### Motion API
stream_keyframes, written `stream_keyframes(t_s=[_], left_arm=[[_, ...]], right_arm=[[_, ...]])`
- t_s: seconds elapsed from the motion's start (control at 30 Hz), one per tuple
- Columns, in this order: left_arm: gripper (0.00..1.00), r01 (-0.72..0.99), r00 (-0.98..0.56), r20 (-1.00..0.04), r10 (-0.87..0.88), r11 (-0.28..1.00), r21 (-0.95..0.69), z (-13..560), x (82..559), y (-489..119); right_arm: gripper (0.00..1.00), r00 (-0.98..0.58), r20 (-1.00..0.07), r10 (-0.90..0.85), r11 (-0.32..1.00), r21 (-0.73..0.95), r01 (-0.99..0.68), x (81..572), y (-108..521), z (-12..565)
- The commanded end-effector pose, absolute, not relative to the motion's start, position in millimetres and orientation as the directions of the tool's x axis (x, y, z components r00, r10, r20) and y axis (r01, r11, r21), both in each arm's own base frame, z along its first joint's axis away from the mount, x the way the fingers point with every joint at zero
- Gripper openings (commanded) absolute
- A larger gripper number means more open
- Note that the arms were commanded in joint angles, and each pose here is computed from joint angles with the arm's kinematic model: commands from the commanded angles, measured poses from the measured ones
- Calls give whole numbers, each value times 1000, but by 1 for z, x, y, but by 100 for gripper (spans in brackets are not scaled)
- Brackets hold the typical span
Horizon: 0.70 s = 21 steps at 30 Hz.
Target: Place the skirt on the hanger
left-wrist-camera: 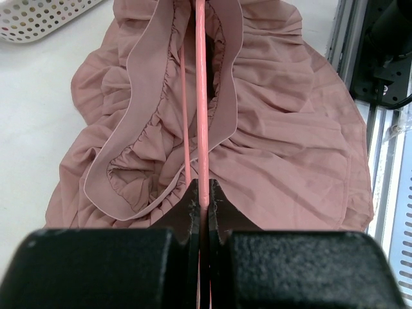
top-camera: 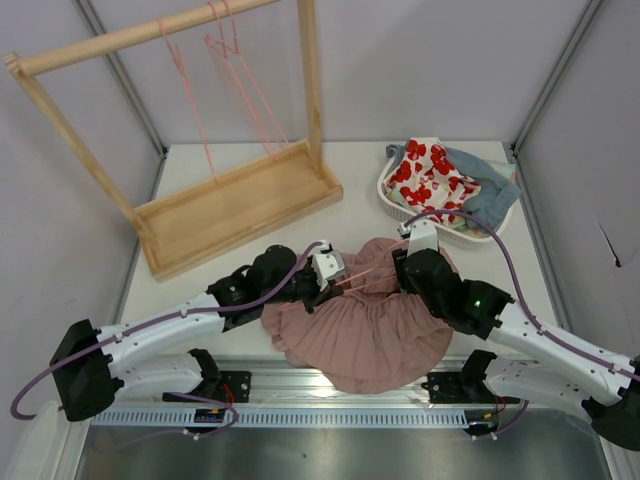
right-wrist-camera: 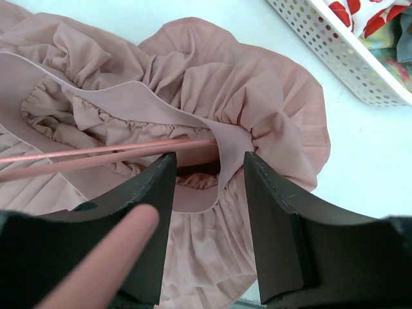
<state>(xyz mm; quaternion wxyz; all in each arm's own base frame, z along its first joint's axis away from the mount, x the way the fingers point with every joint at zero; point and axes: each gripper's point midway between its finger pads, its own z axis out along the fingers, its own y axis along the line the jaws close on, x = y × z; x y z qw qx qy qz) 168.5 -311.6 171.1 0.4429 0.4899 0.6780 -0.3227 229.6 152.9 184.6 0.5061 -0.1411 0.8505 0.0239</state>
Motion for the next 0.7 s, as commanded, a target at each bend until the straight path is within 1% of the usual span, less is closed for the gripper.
stream_keyframes(t_s=[0.0, 0.13, 0.23, 0.33, 0.37, 0.43, 0.47, 0.57, 0.67], left_arm=[[0, 975, -68, -960, 272, 223, -6, 208, 157, -329], [0, 980, -83, -965, 247, 194, -35, 211, 152, -333], [0, 979, -104, -968, 227, 196, -59, 214, 151, -336], [0, 976, -139, -962, 234, 196, -94, 210, 150, -339], [0, 973, -153, -959, 236, 203, -105, 207, 151, -340], [0, 968, -156, -960, 235, 229, -101, 206, 156, -340], [0, 958, -187, -955, 231, 259, -125, 204, 159, -340], [0, 944, -218, -944, 246, 298, -141, 195, 166, -340], [0, 941, -236, -936, 261, 301, -153, 187, 166, -341]], right_arm=[[51, -391, -902, -183, 967, -93, -239, 236, 152, 203], [51, -374, -911, -172, 969, -88, -231, 238, 151, 208], [51, -375, -913, -158, 969, -70, -238, 237, 153, 207], [47, -378, -914, -145, 968, -52, -245, 238, 156, 207], [44, -381, -913, -147, 968, -53, -246, 238, 157, 206], [41, -395, -909, -132, 969, -34, -244, 236, 159, 205], [40, -395, -911, -121, 968, -20, -251, 236, 161, 207], [40, -396, -918, -35, 957, 83, -276, 228, 169, 217], [42, -411, -910, 58, 940, 188, -284, 221, 175, 227]])
